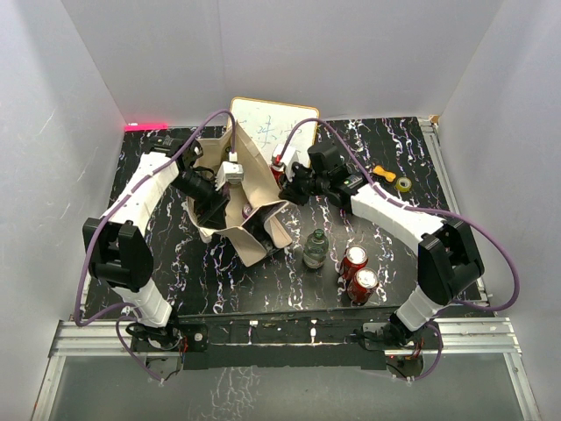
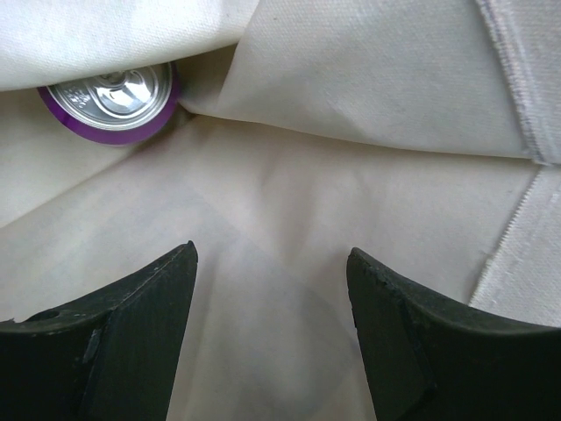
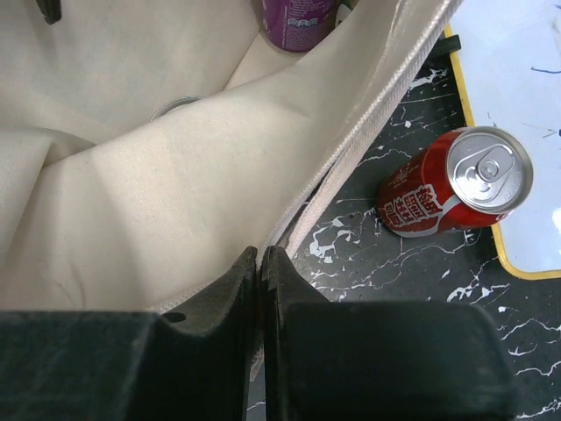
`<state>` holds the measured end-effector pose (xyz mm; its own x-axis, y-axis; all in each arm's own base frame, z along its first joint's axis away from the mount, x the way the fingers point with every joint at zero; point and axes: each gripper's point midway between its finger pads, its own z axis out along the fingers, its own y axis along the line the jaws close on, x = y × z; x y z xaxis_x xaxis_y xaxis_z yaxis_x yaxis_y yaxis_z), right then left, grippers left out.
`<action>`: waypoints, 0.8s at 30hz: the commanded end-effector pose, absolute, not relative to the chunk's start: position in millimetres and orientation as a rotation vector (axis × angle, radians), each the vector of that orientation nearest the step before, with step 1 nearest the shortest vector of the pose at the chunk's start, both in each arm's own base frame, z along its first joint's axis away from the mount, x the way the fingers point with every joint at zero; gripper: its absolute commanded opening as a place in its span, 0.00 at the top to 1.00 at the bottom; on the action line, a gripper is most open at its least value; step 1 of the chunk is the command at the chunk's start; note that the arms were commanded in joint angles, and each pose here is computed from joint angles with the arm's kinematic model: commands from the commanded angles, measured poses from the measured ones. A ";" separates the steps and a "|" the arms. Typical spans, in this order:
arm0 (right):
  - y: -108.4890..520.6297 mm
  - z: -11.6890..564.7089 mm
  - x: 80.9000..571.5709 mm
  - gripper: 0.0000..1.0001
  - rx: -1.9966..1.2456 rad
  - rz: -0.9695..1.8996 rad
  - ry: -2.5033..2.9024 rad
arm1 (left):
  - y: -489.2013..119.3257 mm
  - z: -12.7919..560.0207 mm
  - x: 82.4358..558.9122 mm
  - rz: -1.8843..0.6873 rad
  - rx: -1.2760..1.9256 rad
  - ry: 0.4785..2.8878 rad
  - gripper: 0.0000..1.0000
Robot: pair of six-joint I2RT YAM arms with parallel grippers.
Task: Place the beverage into the canvas bag
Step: Pick up the drink from the center of the board.
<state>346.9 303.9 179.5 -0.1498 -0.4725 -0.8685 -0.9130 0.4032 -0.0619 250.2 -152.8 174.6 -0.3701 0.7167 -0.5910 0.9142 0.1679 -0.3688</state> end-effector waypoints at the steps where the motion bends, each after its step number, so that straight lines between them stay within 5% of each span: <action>1: 301.1 170.8 349.1 0.92 -1.262 0.597 1.727 | -153.1 161.9 256.9 -0.962 1.622 2.110 0.31; 24: 265.9 87.3 329.7 0.91 -1.555 0.513 1.675 | -134.4 104.4 251.8 -0.840 1.578 2.293 0.23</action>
